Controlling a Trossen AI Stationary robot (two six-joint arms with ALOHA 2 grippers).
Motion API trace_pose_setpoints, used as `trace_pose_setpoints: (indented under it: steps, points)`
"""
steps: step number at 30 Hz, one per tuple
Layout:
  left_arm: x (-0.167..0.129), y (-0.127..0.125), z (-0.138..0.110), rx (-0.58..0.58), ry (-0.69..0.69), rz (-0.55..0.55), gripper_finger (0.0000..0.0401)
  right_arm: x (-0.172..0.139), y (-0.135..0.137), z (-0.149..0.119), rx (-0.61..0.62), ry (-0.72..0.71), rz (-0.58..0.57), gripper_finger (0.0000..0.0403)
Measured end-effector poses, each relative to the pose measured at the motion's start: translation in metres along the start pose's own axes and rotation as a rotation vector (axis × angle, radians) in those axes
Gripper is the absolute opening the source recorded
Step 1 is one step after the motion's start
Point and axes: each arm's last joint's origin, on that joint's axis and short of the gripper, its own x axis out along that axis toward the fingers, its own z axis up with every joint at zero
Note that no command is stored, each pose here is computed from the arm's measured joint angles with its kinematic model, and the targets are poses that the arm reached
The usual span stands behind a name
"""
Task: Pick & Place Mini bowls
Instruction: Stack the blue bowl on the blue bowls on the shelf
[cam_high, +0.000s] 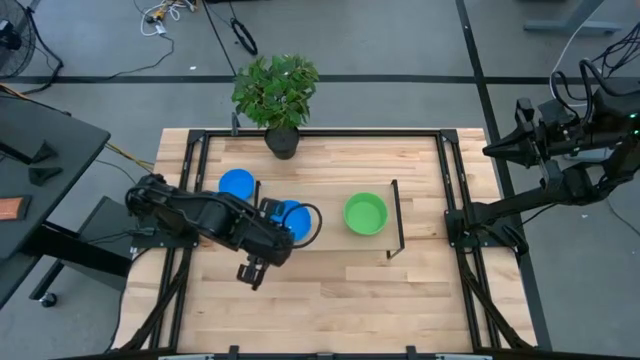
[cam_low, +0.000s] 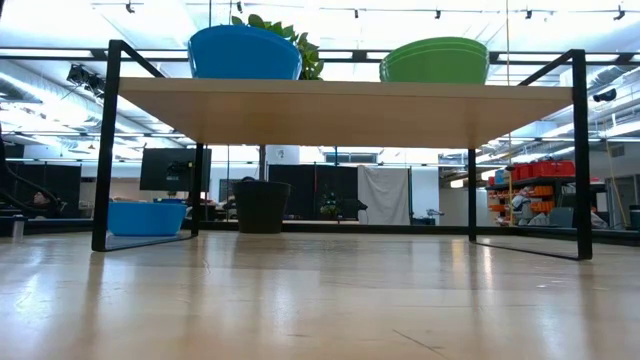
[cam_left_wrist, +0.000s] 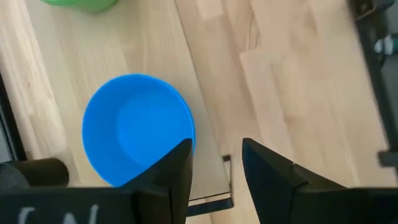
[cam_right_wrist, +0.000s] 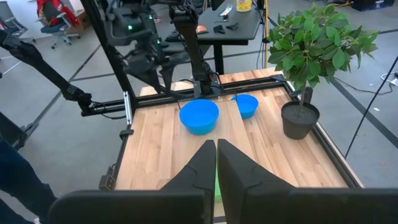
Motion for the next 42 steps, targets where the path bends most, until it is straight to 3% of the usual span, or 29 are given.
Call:
trace_pose_setpoints:
  steps: [19,29,42]
  points:
    - [-0.005,-0.009,-0.009,-0.074,-0.008,-0.011,0.0145,0.000,0.000,0.000,0.000,0.000,0.000,0.0021]
    - [-0.001,-0.004,-0.052,-0.201,-0.002,-0.007,0.0145,0.000,0.000,0.000,0.000,0.000,0.000,0.0021]
    - [0.000,0.029,-0.113,-0.368,0.073,0.047,0.0145,0.000,0.000,0.000,0.000,0.000,0.000,0.0021]
